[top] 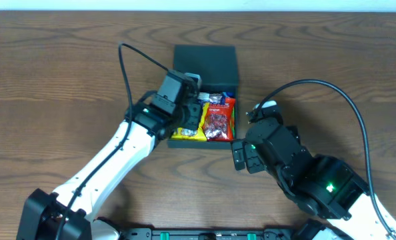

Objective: Pack container
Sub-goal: 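Carry the Eclipse tin over the box and drop it inside, then raise both grippers to the back edges of the box lid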

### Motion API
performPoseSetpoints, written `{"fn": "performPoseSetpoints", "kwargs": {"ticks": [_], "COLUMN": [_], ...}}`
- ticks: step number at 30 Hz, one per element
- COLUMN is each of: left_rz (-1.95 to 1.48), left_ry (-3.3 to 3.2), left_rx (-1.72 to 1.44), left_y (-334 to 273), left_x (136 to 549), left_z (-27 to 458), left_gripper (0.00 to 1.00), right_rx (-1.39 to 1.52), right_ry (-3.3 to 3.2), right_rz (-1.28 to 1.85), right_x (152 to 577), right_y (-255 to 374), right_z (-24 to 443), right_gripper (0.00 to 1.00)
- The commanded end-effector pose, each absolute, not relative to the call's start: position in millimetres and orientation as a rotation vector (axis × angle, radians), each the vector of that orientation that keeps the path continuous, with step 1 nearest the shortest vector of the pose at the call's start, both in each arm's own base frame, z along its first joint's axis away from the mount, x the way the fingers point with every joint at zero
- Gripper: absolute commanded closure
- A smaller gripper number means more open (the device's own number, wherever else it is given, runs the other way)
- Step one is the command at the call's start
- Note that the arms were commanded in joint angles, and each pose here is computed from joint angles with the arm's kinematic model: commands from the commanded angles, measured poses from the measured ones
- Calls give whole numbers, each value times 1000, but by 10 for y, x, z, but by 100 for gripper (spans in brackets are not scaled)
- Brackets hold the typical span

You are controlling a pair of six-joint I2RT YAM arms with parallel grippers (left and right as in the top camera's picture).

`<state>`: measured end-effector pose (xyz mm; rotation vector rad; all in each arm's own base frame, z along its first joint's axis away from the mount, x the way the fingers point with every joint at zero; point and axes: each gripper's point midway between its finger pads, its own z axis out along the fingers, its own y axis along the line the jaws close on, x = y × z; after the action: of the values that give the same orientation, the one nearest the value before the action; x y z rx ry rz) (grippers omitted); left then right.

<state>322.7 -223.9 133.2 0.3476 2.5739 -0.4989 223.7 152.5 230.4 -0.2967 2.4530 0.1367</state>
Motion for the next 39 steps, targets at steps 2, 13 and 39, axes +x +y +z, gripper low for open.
{"fn": "performPoseSetpoints", "kwargs": {"ticks": [2, 13, 39], "left_rz": [-567, -559, -288], "left_ry": [2561, 2548, 2499], "left_rx": [288, 284, -126], "left_y": [-2397, -2394, -1200], "left_x": [3208, 3235, 3851], "left_z": [1447, 1462, 1456], "left_gripper": [65, 5, 4], "right_rx": [-286, -286, -298], "right_ry": [2452, 2452, 2456], "right_rz": [116, 116, 165], "right_x": [2244, 2244, 2230], "right_y": [1500, 1500, 1571], "right_z": [2283, 2283, 2287], "right_gripper": [1, 1, 1]}}
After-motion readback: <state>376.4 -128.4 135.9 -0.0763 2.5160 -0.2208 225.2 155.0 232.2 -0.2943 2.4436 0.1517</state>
